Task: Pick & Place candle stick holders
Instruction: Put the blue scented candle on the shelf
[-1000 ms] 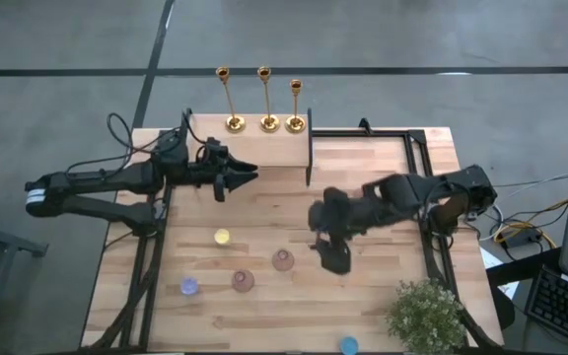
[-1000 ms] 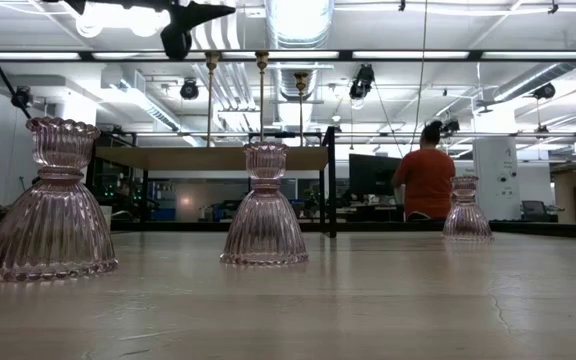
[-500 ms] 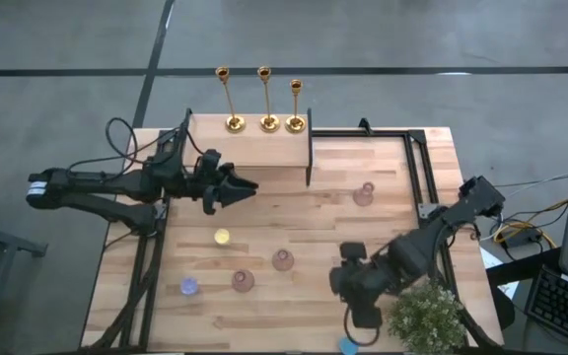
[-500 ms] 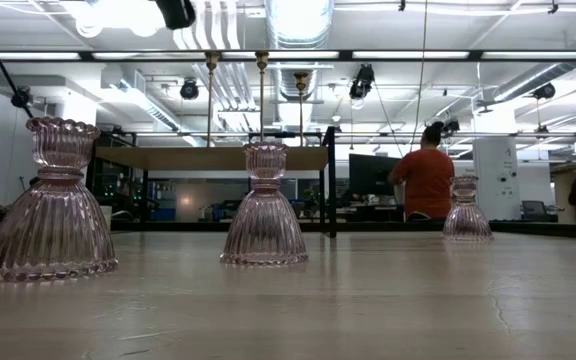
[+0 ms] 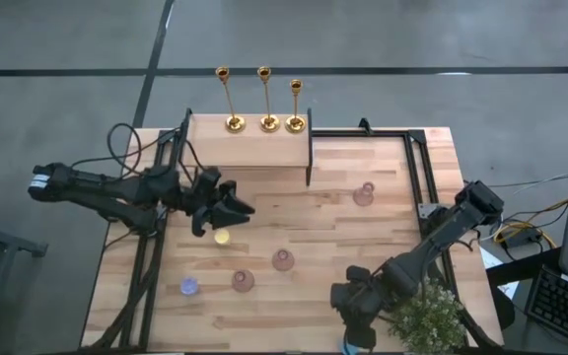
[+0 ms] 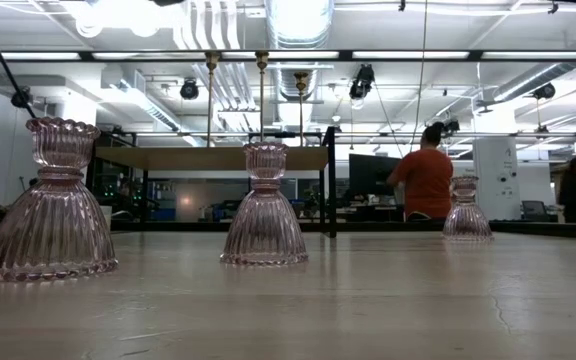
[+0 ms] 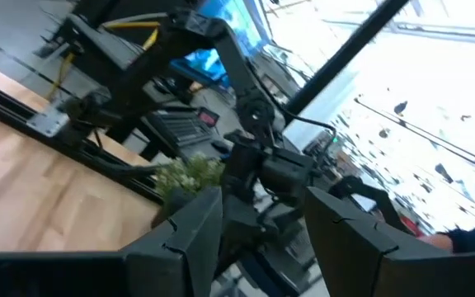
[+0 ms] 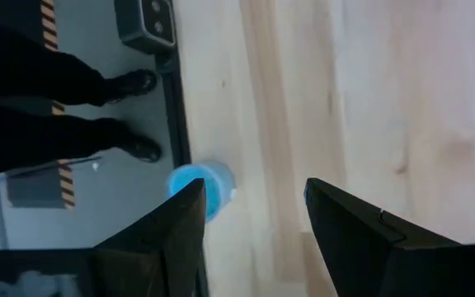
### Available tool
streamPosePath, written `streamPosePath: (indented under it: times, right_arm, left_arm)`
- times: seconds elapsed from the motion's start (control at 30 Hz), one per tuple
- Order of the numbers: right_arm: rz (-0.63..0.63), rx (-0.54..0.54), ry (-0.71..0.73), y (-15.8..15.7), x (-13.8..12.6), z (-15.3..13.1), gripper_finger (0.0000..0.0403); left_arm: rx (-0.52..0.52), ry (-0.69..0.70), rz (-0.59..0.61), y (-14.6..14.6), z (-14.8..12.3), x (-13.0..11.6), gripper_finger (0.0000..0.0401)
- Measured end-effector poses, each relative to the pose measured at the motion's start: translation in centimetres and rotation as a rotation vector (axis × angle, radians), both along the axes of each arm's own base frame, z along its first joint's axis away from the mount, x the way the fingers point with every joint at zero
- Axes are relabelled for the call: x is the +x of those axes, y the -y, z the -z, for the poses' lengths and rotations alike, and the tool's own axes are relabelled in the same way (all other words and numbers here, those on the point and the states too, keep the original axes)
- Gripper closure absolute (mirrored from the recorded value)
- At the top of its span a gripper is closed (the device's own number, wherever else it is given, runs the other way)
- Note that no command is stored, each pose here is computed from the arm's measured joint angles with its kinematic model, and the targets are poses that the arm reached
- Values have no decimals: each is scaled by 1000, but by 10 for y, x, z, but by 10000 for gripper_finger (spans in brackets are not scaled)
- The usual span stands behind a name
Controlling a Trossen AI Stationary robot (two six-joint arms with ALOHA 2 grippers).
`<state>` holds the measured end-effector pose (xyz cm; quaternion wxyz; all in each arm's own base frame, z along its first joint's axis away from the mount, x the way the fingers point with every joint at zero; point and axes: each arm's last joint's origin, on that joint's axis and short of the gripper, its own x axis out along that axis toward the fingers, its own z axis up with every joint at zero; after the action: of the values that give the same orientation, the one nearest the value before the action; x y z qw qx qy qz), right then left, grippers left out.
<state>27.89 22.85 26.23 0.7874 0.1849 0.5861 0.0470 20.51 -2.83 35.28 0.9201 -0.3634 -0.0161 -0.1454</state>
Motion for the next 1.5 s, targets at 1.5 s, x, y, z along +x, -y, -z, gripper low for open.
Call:
streamPosePath:
  times: [1.5]
  right_arm:
    - [-37, 7, -179, -48, 8, 75, 273]
  left_arm:
    - [11, -34, 58, 9, 4, -1, 224]
